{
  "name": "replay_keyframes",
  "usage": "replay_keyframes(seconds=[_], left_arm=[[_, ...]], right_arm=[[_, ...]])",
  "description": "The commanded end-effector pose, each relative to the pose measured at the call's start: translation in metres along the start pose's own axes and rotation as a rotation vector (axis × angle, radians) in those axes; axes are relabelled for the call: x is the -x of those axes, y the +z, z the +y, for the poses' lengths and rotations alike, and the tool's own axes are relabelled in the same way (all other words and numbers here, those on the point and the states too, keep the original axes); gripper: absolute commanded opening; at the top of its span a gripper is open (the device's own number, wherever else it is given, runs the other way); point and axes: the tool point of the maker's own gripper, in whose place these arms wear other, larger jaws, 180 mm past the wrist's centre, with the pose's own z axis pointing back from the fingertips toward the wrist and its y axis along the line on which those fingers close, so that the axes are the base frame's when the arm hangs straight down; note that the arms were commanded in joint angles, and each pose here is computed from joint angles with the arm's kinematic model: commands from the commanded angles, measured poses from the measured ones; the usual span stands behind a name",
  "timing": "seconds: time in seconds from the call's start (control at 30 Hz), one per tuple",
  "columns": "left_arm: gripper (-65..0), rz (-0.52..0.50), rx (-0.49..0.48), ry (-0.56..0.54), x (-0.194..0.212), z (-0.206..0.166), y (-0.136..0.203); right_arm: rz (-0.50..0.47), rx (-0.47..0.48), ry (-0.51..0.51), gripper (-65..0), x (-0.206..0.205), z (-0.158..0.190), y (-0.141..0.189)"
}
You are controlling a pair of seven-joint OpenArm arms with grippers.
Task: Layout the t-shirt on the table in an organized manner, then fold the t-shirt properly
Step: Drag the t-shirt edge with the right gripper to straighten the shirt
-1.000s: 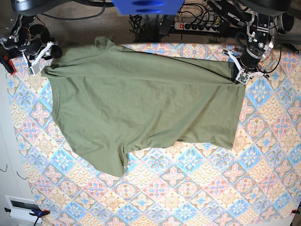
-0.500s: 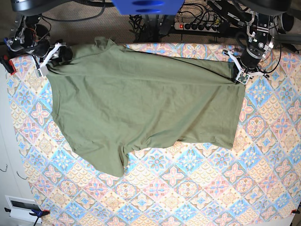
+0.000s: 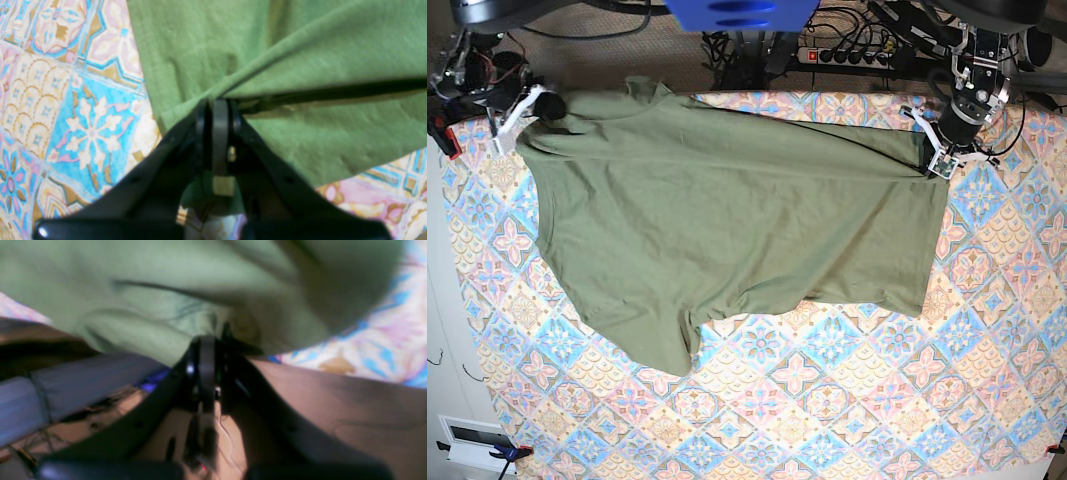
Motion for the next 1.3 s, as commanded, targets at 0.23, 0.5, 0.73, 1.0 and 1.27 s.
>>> replay_keyframes(seconds=[0.23, 0.5, 0.73, 1.0, 1.27], left_arm=[[-65.0, -0.027, -0.018, -0.011, -0.009, 0.009, 0.002], [-65.0, -0.029, -0.02, -0.011, -0.009, 0.01, 0.002], [-65.0, -0.029, -0.019, -0.011, -0.009, 0.009, 0.002], [-65.0, -0.03, -0.02, -0.012, -0.01, 0.01, 0.002], [-65.0, -0.028, -0.018, -0.01, -0.009, 0.009, 0.002]], right_arm=[[-0.167, -0.028, 0.128, -64.3, -0.055, 0.025, 0.03], [-0.266, -0.056, 0.271, -64.3, -0.096, 0.059, 0.041], [-0.372, -0.069, 0.301, -64.3, -0.136, 0.065, 0.044], [-0.429, -0.106, 0.146, -64.3, -0.161, 0.033, 0.027], [-0.381, -0.033, 0.076, -63.9, -0.159, 0.005, 0.007]])
